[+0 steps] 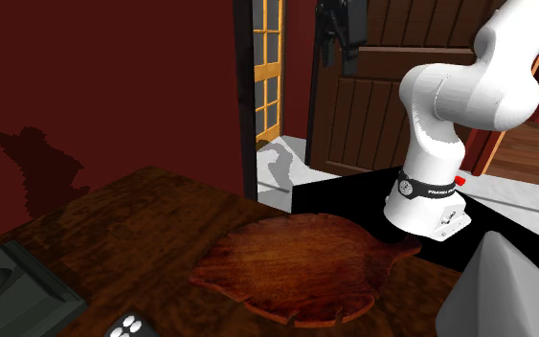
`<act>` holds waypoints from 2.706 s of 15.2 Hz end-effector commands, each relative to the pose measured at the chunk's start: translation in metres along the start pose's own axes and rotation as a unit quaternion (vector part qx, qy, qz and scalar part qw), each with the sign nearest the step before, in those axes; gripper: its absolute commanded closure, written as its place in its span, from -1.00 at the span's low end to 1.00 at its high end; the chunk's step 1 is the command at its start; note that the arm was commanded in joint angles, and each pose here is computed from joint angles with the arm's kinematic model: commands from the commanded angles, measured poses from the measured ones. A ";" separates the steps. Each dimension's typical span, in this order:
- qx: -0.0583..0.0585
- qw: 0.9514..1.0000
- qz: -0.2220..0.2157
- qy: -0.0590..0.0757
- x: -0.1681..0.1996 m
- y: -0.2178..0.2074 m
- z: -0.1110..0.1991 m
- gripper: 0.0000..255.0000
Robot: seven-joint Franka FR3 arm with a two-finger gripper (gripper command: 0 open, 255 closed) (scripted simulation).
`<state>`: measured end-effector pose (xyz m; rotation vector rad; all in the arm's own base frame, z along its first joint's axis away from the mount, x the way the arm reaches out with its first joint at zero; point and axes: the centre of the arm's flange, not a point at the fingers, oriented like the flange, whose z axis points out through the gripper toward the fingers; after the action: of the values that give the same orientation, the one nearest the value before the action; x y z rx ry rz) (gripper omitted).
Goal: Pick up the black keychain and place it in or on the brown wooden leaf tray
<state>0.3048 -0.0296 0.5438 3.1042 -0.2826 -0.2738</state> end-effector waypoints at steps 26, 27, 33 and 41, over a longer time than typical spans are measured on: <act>0.015 0.982 0.171 0.076 0.184 -0.238 0.088 -1.00; 0.015 0.981 0.177 0.079 0.193 -0.246 0.091 -1.00; 0.019 0.971 0.218 0.097 0.251 -0.292 0.106 -1.00; 0.020 0.967 0.233 0.103 0.280 -0.308 0.137 -1.00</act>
<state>0.6069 0.2243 0.3575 2.9469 -0.9927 0.0654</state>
